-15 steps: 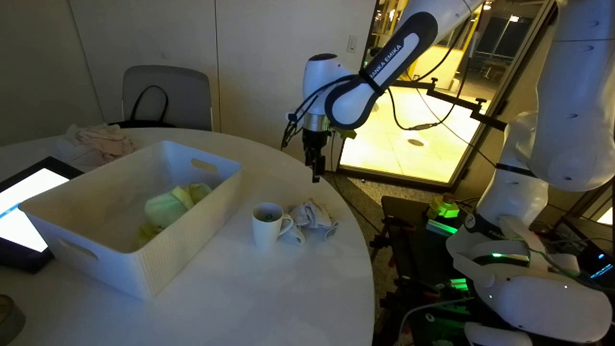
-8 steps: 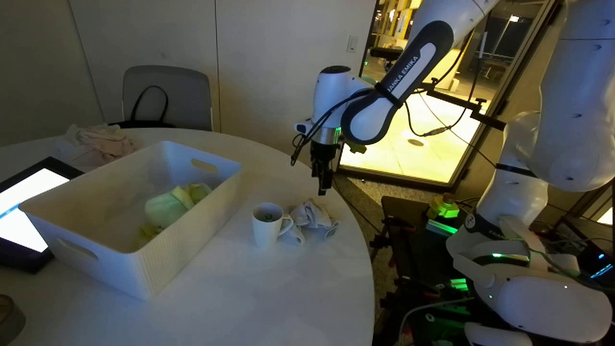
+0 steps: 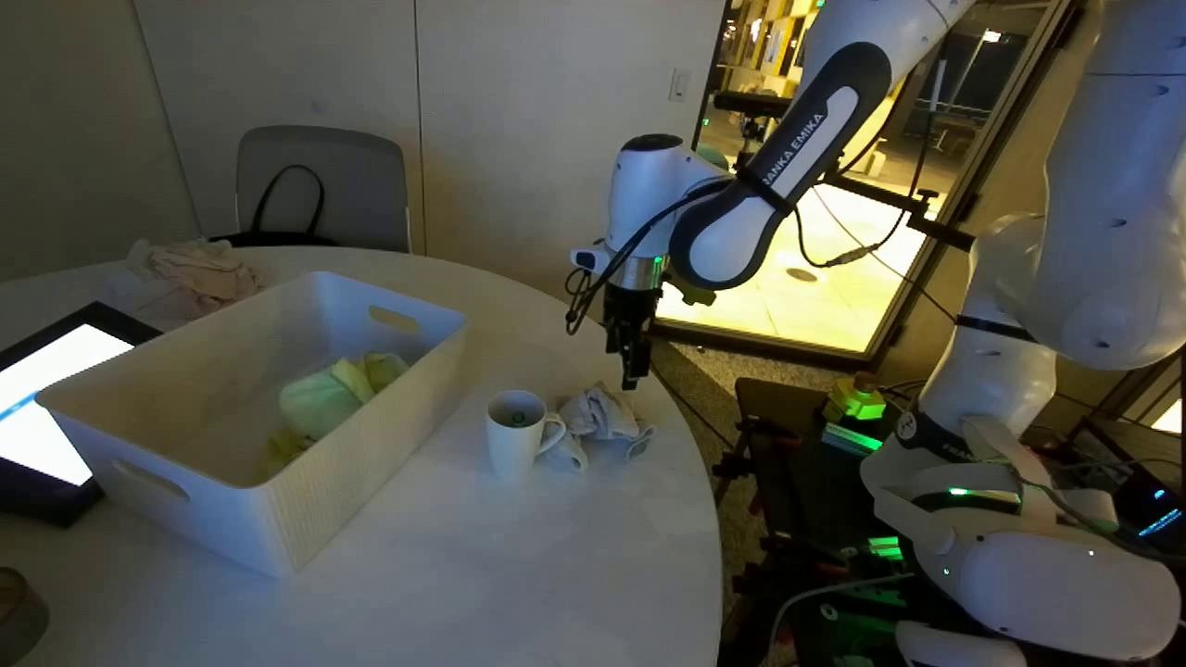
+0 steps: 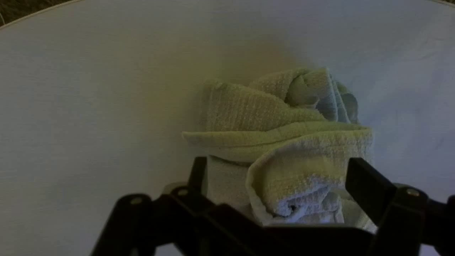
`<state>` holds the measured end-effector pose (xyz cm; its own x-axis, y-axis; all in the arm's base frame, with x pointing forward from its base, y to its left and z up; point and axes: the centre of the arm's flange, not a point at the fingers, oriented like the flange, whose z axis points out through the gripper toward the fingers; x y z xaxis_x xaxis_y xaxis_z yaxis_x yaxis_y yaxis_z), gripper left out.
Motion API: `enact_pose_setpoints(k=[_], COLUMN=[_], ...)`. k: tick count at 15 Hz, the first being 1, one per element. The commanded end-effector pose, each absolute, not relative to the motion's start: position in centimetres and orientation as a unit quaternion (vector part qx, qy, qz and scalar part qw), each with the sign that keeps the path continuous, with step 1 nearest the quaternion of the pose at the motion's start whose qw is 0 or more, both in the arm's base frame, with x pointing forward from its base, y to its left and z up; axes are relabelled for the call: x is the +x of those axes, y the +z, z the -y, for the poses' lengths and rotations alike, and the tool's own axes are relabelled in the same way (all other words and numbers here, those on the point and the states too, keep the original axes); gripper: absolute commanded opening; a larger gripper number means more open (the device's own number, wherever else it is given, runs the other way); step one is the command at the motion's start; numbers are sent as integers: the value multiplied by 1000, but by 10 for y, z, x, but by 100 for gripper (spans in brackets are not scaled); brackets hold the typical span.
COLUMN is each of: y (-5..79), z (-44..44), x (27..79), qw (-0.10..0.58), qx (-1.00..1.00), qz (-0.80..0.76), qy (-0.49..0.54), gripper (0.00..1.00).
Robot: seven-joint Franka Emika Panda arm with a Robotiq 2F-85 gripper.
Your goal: Put the cloths in the box and put the markers in the cup
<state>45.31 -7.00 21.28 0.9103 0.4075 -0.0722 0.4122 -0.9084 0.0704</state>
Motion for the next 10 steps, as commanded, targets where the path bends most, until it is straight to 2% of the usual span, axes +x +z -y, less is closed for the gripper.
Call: enact_pose_setpoints(k=[1, 10], y=[202, 162], z=[58, 33], x=[447, 456], qw=[33, 31], qx=[976, 967], qz=[-214, -249], qy=[-30, -35], gripper=[100, 100])
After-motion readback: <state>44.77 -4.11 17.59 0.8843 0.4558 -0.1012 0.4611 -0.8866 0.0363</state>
